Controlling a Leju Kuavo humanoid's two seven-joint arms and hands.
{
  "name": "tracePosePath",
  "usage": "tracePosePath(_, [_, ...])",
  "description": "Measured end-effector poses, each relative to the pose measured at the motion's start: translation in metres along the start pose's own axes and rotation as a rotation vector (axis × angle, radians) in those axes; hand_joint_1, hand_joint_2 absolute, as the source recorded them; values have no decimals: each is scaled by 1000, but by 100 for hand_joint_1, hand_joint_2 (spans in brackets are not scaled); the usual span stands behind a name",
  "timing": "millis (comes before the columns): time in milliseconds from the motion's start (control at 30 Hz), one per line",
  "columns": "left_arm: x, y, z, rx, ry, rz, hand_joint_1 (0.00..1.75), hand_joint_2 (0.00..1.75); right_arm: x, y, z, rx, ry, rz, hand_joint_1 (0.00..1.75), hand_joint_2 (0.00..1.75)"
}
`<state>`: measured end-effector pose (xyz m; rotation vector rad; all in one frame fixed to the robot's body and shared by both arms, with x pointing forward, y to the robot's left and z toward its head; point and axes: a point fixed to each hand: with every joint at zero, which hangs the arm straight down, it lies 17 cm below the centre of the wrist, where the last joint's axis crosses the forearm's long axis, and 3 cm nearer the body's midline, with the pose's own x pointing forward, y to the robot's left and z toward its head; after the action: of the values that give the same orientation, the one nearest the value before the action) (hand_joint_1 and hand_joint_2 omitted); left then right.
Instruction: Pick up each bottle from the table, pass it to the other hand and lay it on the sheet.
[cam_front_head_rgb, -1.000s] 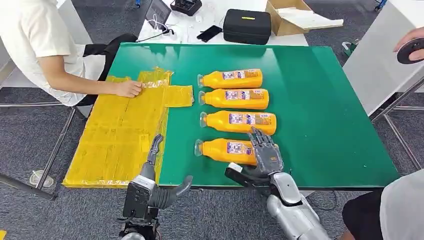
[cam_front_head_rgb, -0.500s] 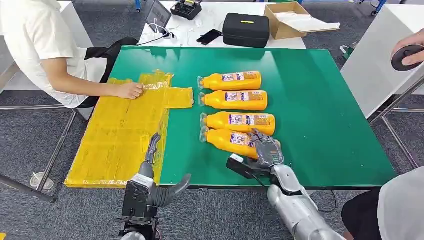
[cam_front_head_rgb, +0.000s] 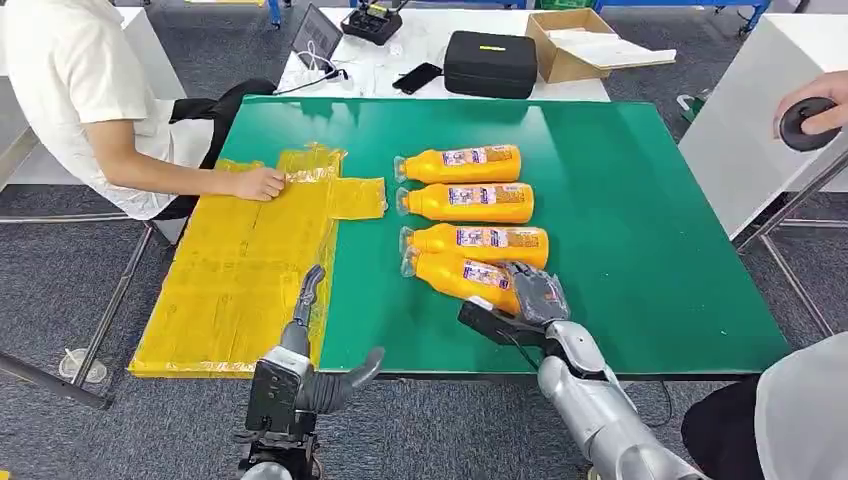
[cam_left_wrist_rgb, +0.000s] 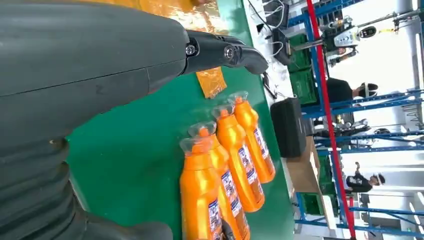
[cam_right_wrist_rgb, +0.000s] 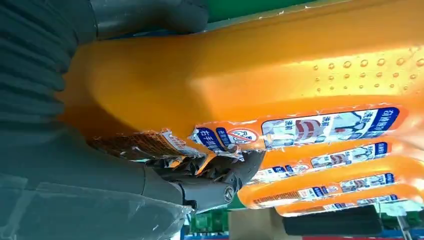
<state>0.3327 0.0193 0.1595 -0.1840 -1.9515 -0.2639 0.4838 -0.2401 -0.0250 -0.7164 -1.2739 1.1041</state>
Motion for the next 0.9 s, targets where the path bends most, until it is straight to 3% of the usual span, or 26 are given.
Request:
tracePosePath(200, [-3,-1,0,6,28,101,0,175,16,-2,2,6,-102,-253,175,175])
tracePosePath(533, [-7,4,-2,27,54,148,0,175,20,1,7,-12,-112,-331,175,175])
tracePosePath(900, [-50,10,8,107,279,432,0,175,79,-26,32,-122,-281,-685,171,175])
